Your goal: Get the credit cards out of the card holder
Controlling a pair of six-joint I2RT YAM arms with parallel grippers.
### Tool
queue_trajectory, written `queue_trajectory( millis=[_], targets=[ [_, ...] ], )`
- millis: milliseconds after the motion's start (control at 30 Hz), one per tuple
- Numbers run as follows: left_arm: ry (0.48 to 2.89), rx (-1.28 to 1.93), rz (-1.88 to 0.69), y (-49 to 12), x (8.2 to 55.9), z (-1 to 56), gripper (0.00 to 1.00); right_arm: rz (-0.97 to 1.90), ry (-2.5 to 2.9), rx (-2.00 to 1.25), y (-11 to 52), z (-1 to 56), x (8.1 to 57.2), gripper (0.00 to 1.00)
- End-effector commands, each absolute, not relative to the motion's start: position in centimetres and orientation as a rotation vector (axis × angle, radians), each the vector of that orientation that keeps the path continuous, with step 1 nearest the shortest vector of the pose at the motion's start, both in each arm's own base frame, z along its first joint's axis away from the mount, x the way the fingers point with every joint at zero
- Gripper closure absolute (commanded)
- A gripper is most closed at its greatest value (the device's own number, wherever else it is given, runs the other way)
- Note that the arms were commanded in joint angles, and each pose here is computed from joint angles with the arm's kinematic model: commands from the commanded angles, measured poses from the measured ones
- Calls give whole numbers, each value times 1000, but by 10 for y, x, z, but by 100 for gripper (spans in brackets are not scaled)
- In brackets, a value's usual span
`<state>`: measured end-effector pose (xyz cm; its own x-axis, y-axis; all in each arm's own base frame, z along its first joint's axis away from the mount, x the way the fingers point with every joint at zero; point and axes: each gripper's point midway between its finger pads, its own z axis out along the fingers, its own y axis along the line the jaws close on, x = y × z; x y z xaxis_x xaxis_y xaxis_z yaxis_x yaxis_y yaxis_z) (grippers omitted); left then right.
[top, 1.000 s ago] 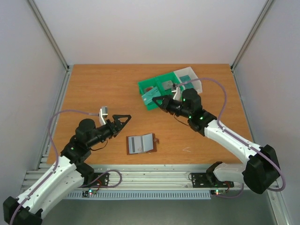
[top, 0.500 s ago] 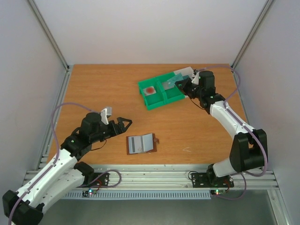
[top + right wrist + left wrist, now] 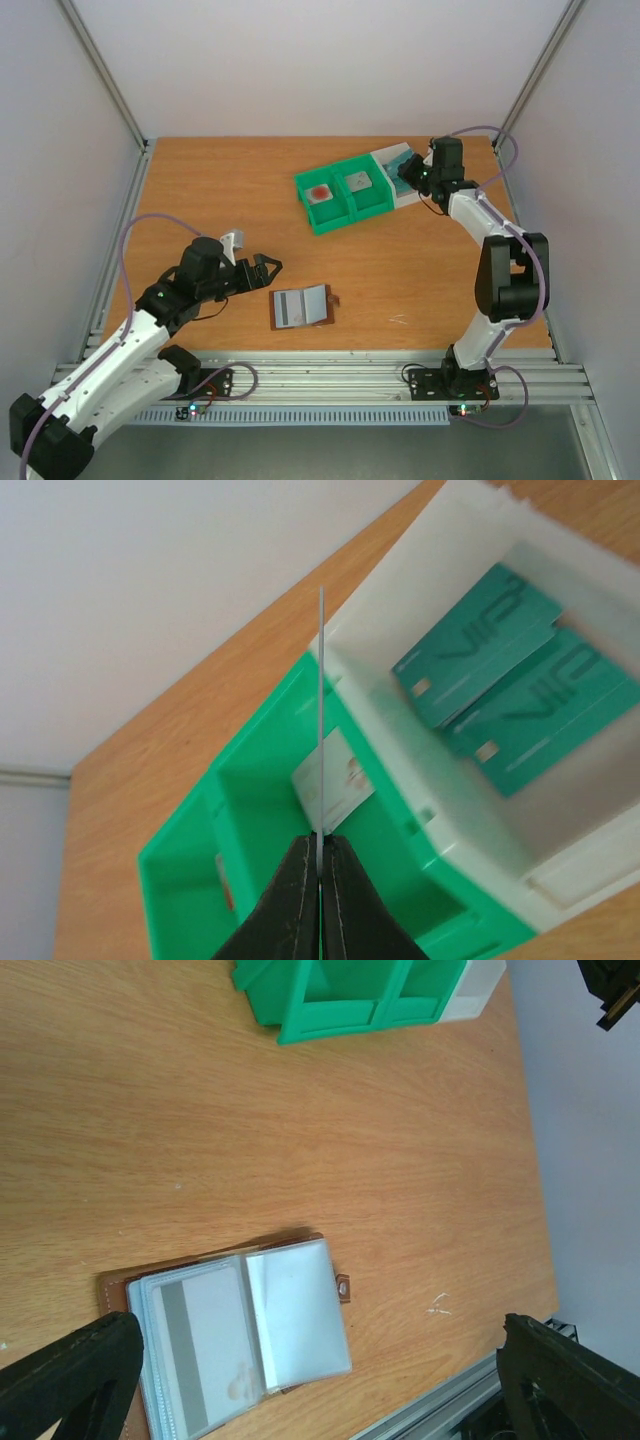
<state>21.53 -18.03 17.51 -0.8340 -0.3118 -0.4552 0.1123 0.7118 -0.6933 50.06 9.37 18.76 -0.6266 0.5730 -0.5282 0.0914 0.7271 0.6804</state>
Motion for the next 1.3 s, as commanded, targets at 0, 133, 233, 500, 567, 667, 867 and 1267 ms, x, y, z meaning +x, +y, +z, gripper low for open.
queue_trajectory(
  millis=[0, 133, 233, 500, 567, 667, 867, 1267],
  targets=[
    [2326, -116, -983, -181, 222, 187, 3, 700, 2153, 505, 71, 182, 525, 99],
    [2318, -143, -1005, -182, 223, 183, 4, 653, 2159, 537, 59, 167, 543, 99],
    [2318, -158, -1015, -183, 224, 183, 4, 620, 2154, 529, 56, 166, 557, 99],
    [2320, -161, -973, -180, 228, 181, 4, 637, 2165, 574, 54, 146, 586, 99],
    [2324, -157, -968, -180, 229, 180, 4, 674, 2167, 585, 56, 142, 592, 99],
    [2330, -147, -963, -182, 230, 181, 4, 718, 2181, 601, 60, 133, 595, 99],
    [2342, -122, -958, -185, 233, 183, 4, 796, 2217, 619, 68, 112, 598, 99],
    [2363, -105, -963, -192, 239, 175, 4, 906, 2256, 685, 62, 90, 606, 99]
  ],
)
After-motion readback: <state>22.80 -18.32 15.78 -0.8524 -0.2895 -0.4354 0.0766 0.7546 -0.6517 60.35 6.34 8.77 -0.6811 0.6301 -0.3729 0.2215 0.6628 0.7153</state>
